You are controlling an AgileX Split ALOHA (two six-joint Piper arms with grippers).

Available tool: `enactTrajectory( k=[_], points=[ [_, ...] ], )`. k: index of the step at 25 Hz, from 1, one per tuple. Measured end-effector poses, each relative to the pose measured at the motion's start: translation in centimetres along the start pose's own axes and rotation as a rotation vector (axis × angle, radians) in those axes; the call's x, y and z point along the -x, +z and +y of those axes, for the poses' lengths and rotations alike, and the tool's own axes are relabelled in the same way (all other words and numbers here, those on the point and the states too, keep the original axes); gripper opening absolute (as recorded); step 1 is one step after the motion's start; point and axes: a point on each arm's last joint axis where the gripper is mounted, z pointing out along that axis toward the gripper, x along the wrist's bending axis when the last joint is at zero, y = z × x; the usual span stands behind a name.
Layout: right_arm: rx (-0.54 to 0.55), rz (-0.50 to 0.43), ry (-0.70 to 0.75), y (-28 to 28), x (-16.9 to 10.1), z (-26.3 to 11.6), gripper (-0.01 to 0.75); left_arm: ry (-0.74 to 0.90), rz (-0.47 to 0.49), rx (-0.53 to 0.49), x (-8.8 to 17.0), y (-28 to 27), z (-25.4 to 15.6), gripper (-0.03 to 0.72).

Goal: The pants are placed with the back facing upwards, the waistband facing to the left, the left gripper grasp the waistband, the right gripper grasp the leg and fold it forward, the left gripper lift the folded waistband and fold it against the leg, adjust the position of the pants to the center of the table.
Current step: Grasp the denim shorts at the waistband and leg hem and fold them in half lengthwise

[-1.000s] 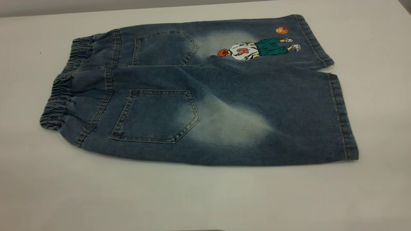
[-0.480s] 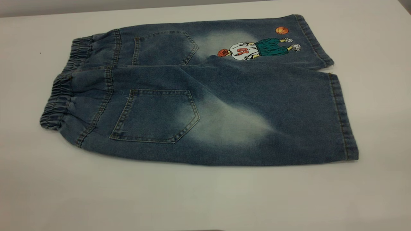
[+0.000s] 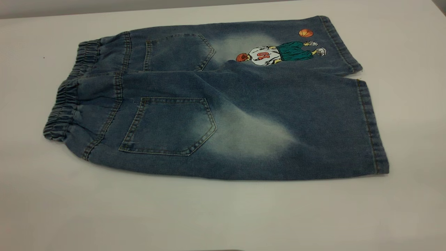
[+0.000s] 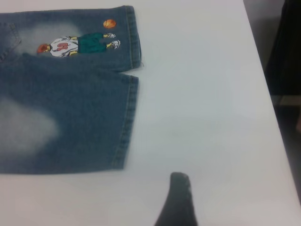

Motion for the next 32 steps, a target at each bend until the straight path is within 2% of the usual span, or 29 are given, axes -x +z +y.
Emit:
enactTrajectory(
  k=[4, 9, 15, 18, 24, 32],
  points=[
    [-0.013, 0.003, 0.008, -0.4, -0.2, 1.7, 0.575, -0.065, 0.063, -0.054, -0.4, 0.2, 1.7, 0.512],
    [-0.009, 0.002, 0.026, -0.6, -0.5, 6.2, 0.592, -0.091, 0.096, -0.119, 0.0, 2.4, 6.8, 0.512],
    [-0.120, 0.020, 0.058, 2.4, -1.0, 11.9, 0.588, -0.094, 0.079, -0.165, 0.9, 8.5, 13.0, 0.512],
    [-0.170, 0.021, 0.074, 4.8, -1.0, 13.2, 0.588, -0.104, 0.076, -0.201, 1.3, 12.2, 14.7, 0.512],
    [-0.274, 0.061, 0.113, 8.5, -1.2, 13.8, 0.587, -0.126, 0.075, -0.285, 1.8, 19.9, 15.2, 0.512],
    [-0.297, 0.073, 0.107, 9.8, -1.3, 14.0, 0.587, -0.119, 0.108, -0.540, 1.9, 29.0, 11.3, 0.512]
  ],
)
